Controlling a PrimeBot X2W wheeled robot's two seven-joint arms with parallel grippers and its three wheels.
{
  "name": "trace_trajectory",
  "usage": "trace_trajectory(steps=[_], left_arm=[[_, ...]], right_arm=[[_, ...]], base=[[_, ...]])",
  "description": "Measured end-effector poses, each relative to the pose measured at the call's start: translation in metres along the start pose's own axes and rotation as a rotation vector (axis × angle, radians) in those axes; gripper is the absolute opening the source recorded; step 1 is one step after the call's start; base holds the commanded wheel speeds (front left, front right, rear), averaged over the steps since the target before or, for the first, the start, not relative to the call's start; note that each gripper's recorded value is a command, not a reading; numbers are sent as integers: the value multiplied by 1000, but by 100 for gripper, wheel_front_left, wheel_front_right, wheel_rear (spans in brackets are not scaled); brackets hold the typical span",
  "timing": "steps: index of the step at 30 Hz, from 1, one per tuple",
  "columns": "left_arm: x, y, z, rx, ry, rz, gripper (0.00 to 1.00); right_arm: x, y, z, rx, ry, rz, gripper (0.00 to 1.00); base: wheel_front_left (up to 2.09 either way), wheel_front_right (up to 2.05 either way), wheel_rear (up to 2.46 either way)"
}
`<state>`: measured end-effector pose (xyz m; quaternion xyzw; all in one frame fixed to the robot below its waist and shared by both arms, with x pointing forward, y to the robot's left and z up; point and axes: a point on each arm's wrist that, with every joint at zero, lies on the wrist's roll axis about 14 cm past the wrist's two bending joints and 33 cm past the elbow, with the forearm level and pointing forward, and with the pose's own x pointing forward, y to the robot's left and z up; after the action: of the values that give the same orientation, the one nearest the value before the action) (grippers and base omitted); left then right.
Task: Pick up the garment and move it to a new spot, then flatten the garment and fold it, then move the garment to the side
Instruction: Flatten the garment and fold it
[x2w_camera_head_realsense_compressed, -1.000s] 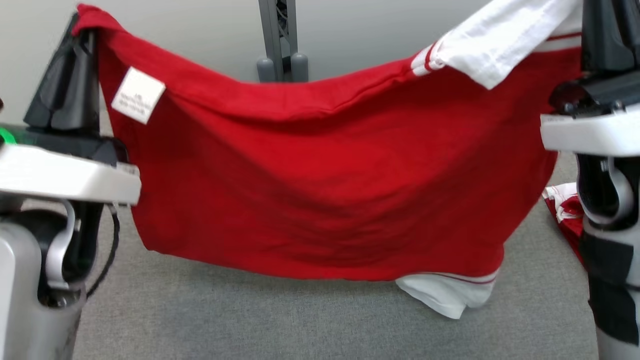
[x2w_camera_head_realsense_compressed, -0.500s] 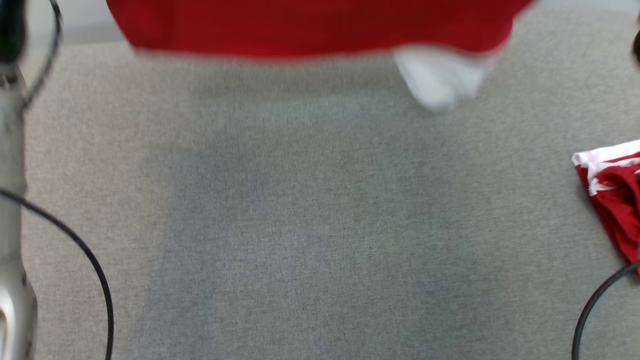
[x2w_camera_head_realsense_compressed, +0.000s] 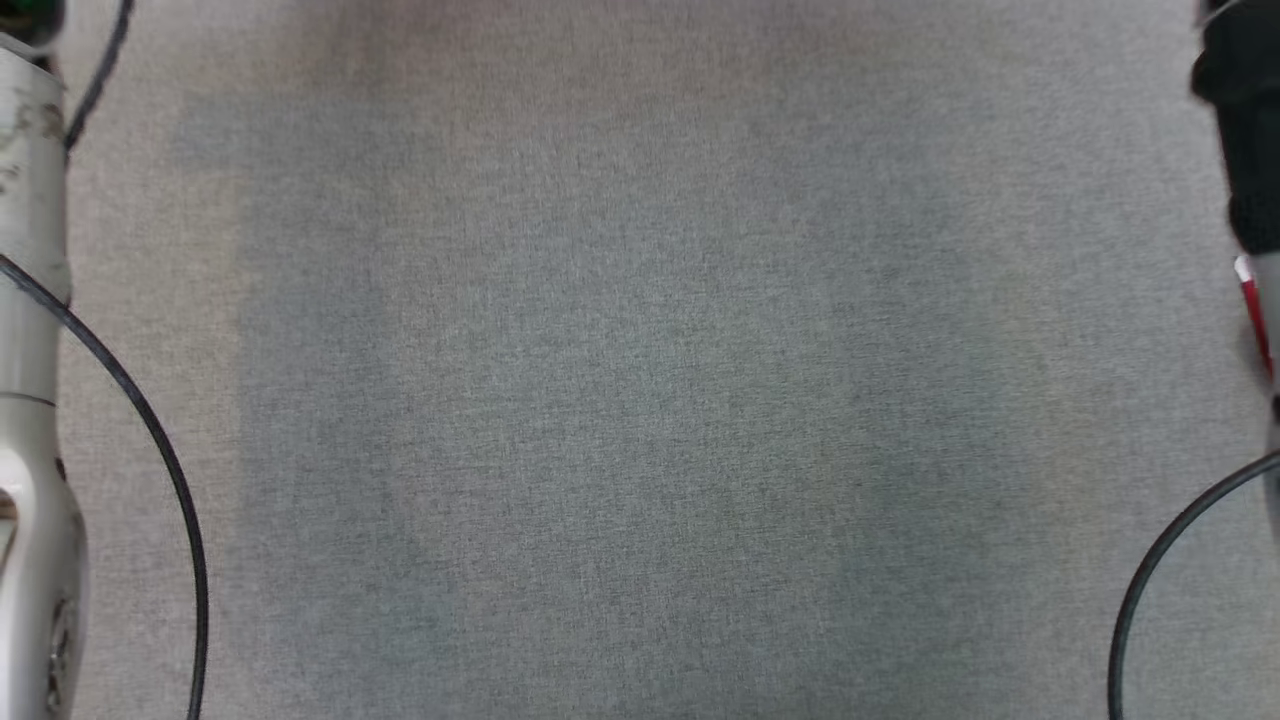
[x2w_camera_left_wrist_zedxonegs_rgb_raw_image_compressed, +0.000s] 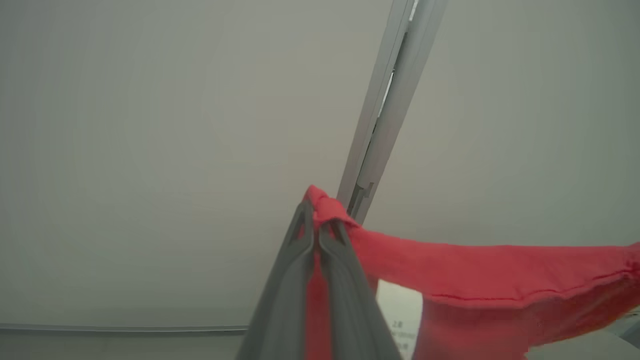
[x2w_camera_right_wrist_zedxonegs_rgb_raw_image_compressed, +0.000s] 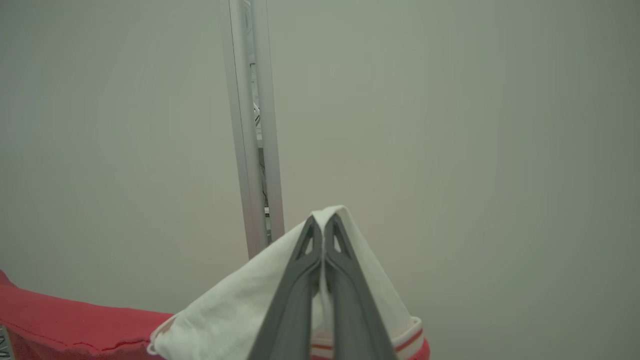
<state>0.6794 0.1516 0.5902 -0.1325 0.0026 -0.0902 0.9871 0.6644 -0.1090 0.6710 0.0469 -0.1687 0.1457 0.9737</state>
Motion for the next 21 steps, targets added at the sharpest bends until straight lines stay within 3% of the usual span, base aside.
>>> trace_trajectory(steps=[4, 9, 19, 20, 21], left_arm=[[-8, 12, -44, -21, 56, 20, 0], [-42, 12, -85, -29, 74, 21, 0], [-148, 3, -132, -70, 101, 14, 0], [-148, 3, -132, -70, 101, 14, 0], [-170, 4, -134, -66, 102, 22, 0]], right_arm=[[-19, 5, -51, 90, 96, -3, 0], [-63, 14, -81, 219, 151, -17, 0], [-205, 26, -121, 434, 288, -133, 0], [-205, 26, -121, 434, 288, -133, 0], [-235, 26, -126, 458, 322, -166, 0]], base=[[0, 0, 0], [0, 0, 0], [0, 0, 0], [0, 0, 0], [0, 0, 0]])
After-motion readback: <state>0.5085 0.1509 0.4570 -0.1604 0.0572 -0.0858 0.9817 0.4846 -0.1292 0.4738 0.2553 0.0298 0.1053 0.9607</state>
